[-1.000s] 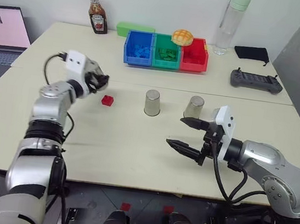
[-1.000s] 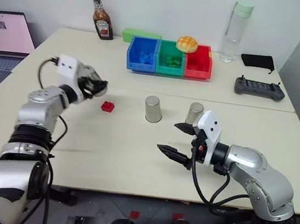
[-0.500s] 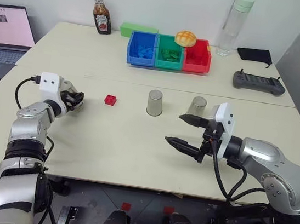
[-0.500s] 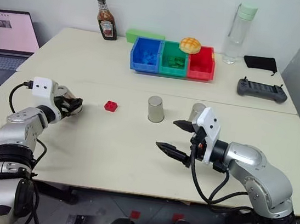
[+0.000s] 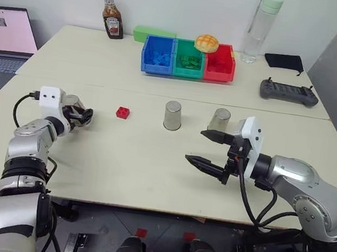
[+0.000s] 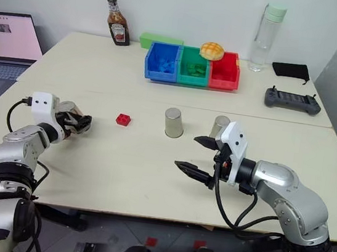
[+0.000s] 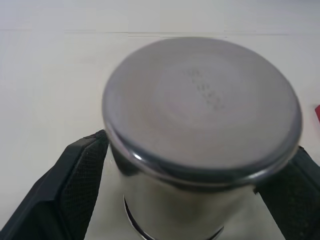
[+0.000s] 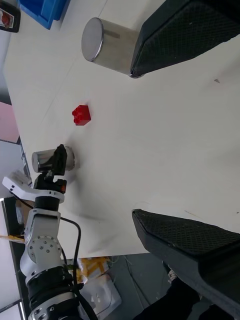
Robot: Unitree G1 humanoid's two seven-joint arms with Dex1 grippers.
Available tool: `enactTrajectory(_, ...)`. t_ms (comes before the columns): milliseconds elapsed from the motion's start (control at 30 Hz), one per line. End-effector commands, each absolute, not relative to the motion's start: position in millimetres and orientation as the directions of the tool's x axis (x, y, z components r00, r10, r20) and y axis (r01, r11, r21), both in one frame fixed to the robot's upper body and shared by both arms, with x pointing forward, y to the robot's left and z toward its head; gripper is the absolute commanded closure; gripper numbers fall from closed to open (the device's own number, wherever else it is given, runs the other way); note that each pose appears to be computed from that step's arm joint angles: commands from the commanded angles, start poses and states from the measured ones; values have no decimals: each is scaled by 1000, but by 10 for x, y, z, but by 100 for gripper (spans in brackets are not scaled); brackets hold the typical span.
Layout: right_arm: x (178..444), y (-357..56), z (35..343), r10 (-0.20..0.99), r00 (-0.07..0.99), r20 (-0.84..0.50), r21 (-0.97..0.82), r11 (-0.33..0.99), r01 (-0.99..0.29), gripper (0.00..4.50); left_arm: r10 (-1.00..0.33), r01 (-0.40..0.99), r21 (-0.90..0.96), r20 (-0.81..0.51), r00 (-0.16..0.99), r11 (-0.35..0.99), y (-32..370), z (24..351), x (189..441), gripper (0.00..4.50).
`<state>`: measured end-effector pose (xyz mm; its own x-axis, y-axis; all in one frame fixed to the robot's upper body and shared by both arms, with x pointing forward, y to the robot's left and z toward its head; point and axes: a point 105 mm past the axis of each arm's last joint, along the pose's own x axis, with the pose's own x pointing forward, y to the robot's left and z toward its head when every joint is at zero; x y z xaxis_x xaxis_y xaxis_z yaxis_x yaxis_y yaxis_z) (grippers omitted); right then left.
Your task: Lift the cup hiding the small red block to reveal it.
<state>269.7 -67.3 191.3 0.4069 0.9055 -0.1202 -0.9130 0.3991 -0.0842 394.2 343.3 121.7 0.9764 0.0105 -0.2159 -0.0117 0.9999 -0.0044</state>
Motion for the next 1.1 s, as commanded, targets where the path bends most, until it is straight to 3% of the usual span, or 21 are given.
enactTrajectory(33, 2664, -657, 1993, 913, 398, -90, -113, 388, -915, 0, 14, -11, 31, -95, 995, 999, 3477, 1596, 3944, 1)
enactTrajectory(233, 2663, -671, 1993, 911, 403, -88, -113, 393, -913, 0, -29, 22, 97, 75, 997, 995, 3337, 2052, 3894, 1)
enactTrajectory(367, 2660, -682, 1995, 909, 408, -87, -116, 398, -910, 0, -107, 90, 162, 101, 989, 983, 3138, 2221, 3821, 1)
enactTrajectory(500, 2671, -716, 2031, 903, 422, -78, -116, 412, -904, 0, -224, 211, 260, 20, 974, 942, 2944, 2306, 3567, 1)
enactTrajectory(700, 2680, -735, 2053, 903, 421, -87, -122, 410, -904, 0, -304, 324, 257, -115, 946, 910, 2861, 2219, 3221, 1)
enactTrajectory(1100, 2713, -774, 2121, 933, 333, -136, -135, 315, -939, 0, -267, 319, 155, -286, 920, 935, 2993, 1816, 2871, 1)
